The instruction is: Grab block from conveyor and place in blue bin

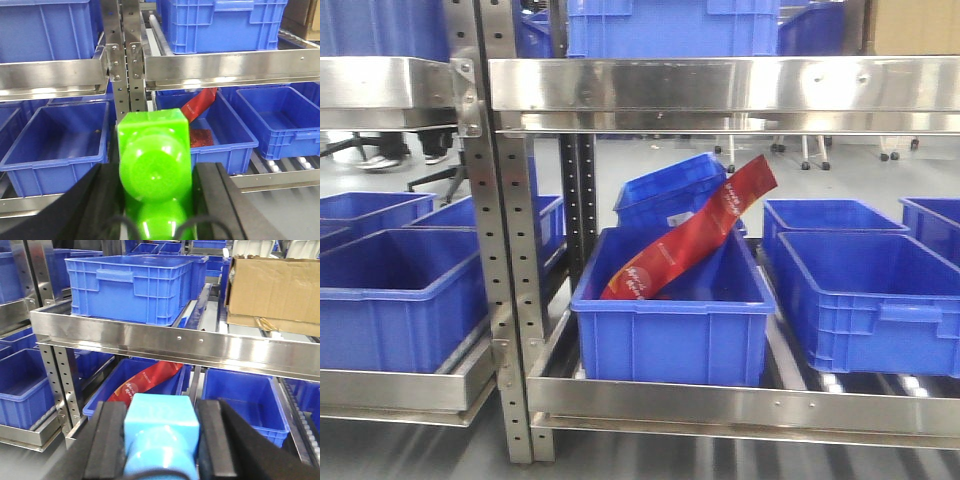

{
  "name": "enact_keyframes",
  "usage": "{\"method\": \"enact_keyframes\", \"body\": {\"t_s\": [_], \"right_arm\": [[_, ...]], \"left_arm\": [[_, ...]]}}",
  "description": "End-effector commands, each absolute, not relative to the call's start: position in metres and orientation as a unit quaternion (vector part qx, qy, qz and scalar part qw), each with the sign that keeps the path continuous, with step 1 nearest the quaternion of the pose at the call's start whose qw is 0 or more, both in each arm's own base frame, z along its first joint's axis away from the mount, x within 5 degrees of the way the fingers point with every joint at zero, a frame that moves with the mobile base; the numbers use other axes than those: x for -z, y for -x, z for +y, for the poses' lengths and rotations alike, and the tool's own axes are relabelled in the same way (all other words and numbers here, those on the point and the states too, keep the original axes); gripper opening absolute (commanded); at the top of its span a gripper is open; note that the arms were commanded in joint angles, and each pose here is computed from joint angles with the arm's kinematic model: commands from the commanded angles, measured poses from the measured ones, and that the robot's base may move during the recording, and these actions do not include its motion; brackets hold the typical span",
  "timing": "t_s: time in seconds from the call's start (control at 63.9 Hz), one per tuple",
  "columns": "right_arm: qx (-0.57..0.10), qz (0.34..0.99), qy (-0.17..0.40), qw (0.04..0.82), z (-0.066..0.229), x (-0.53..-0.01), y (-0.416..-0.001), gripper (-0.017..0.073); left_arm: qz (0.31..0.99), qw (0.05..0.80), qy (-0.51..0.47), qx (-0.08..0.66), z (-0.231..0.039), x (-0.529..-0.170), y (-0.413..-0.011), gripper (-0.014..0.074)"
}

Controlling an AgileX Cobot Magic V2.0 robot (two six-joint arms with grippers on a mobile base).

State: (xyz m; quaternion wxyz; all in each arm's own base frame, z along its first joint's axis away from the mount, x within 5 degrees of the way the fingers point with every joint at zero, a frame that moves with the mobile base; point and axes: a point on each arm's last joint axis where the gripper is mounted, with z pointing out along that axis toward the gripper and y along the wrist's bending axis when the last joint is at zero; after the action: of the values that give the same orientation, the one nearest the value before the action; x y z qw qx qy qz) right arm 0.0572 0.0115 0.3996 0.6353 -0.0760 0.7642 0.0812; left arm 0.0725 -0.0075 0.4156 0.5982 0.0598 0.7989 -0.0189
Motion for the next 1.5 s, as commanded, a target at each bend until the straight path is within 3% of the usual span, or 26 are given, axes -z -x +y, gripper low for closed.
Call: {"method": "enact_keyframes", "body": {"t_s": [0.0, 1.486], "right_arm": [[-0.075, 0.756, 0.076, 0.646, 0.0104, -0.4021, -0.0566, -0.0163], [-0.075, 0.756, 0.076, 0.646, 0.0104, -0.4021, -0.0566, -0.0163]], "left_arm": [[0.789, 0.611, -0.059, 0.025, -0.0082, -0.4197, -0.0718, -0.0111], [0.789, 0.611, -0.059, 0.025, -0.0082, -0.4197, -0.0718, -0.0111]]}}
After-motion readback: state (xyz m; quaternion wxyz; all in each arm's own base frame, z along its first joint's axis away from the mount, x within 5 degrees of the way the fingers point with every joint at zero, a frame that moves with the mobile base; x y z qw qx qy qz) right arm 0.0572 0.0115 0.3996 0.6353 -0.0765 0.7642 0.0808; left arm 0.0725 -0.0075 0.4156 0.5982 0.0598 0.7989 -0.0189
